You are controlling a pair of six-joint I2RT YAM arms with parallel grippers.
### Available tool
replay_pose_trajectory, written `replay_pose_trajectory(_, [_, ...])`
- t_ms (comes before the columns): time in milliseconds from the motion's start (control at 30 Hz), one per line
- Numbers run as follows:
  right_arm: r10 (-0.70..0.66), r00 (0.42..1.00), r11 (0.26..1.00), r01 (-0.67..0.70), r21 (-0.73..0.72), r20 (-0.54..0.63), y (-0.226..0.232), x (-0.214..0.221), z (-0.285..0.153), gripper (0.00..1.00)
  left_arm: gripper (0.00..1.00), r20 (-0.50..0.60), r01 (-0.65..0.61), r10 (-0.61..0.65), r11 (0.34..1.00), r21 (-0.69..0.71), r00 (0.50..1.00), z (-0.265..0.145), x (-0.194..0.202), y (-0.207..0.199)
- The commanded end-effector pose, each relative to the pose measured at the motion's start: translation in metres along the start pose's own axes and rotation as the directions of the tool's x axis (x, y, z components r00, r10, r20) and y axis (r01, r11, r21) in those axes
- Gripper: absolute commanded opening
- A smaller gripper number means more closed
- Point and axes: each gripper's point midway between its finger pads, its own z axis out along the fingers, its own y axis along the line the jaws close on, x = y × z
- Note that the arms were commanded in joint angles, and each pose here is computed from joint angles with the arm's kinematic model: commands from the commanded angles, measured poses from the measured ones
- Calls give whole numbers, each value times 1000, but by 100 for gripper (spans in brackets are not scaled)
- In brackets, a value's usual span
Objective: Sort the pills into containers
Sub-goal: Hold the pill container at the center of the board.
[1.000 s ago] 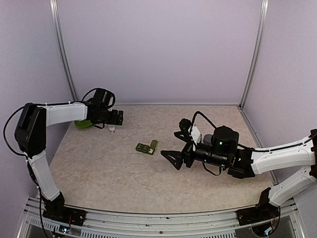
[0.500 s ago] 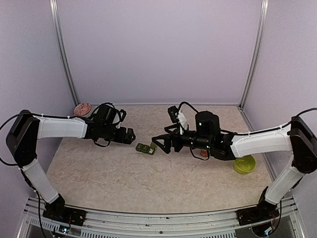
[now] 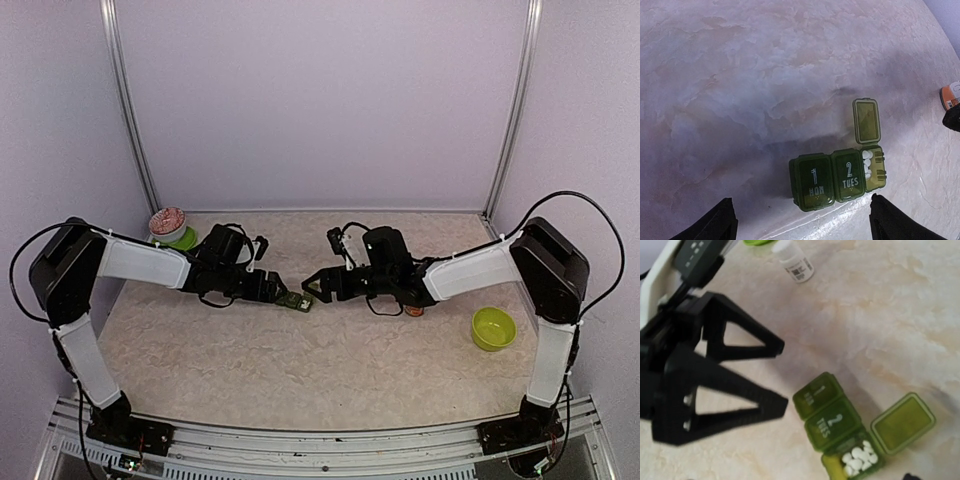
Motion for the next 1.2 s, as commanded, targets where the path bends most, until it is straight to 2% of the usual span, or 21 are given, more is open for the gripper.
replay_pose_trajectory(0, [64, 997, 998, -64, -9, -32, -10, 1, 15, 87, 88, -1, 0, 1, 1000, 16, 1000, 9, 1, -1])
replay_pose_trajectory(400, [159, 985, 987, -159, 8, -69, -45, 14, 39, 87, 85, -42, 3, -3, 1000, -1, 999, 24, 13, 6])
replay_pose_trajectory(867, [173, 981, 983, -178, -46, -89, -52, 19, 60, 87, 84, -73, 0, -2, 1000, -29, 997, 36, 19, 13])
replay_pose_trajectory(1167, [139, 988, 984, -146, -103, -67, -42, 9, 61, 86, 77, -111, -16, 8, 998, -66, 994, 43, 27, 15])
